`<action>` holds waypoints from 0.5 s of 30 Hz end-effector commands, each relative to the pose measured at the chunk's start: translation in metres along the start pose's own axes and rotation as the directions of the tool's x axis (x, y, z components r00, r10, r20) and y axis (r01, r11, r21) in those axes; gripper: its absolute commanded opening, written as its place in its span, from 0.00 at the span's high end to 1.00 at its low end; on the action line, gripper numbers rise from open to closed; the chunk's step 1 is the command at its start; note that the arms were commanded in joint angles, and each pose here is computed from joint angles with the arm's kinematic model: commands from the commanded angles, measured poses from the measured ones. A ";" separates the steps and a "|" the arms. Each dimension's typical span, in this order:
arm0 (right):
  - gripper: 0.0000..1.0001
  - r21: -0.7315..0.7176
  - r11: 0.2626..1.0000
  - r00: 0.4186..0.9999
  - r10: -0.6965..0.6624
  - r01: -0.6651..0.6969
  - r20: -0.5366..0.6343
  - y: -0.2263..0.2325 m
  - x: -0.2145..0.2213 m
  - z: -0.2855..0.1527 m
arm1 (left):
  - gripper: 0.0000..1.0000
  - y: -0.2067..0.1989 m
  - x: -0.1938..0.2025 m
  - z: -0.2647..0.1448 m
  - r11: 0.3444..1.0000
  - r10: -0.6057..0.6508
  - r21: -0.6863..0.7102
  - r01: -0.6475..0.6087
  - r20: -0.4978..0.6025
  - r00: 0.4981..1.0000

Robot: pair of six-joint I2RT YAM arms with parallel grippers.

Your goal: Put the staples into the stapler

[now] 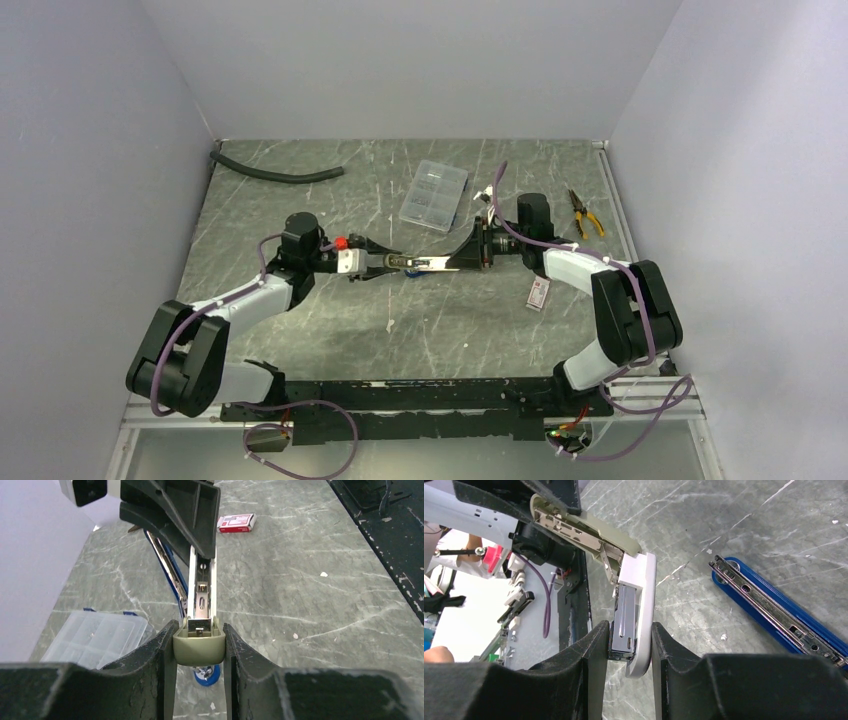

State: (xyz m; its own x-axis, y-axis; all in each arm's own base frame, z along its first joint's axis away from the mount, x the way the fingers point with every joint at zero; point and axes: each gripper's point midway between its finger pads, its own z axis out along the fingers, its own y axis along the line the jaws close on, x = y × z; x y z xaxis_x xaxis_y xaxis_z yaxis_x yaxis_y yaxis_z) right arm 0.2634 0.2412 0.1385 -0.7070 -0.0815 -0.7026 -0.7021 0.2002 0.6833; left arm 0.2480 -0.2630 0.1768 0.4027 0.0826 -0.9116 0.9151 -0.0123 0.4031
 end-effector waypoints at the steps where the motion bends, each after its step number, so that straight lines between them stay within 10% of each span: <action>1: 1.00 -0.014 0.986 0.984 -0.166 0.167 0.066 0.008 -0.025 -0.010 | 0.93 0.004 0.010 -0.020 0.995 -0.083 -0.056 0.082 -0.021 0.996; 15: 1.00 -0.026 0.984 0.982 -0.175 0.177 0.073 0.013 -0.026 -0.011 | 0.92 0.002 0.029 -0.030 0.993 -0.092 -0.075 0.088 -0.042 0.995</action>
State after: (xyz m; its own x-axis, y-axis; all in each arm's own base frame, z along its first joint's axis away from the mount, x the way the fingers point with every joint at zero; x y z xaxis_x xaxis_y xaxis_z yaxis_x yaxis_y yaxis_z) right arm 0.2640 0.2415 0.1432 -0.7017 -0.0704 -0.7089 -0.7073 0.1886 0.6813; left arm 0.2523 -0.2471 0.1679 0.3902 0.0895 -0.9164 0.9197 0.0097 0.3926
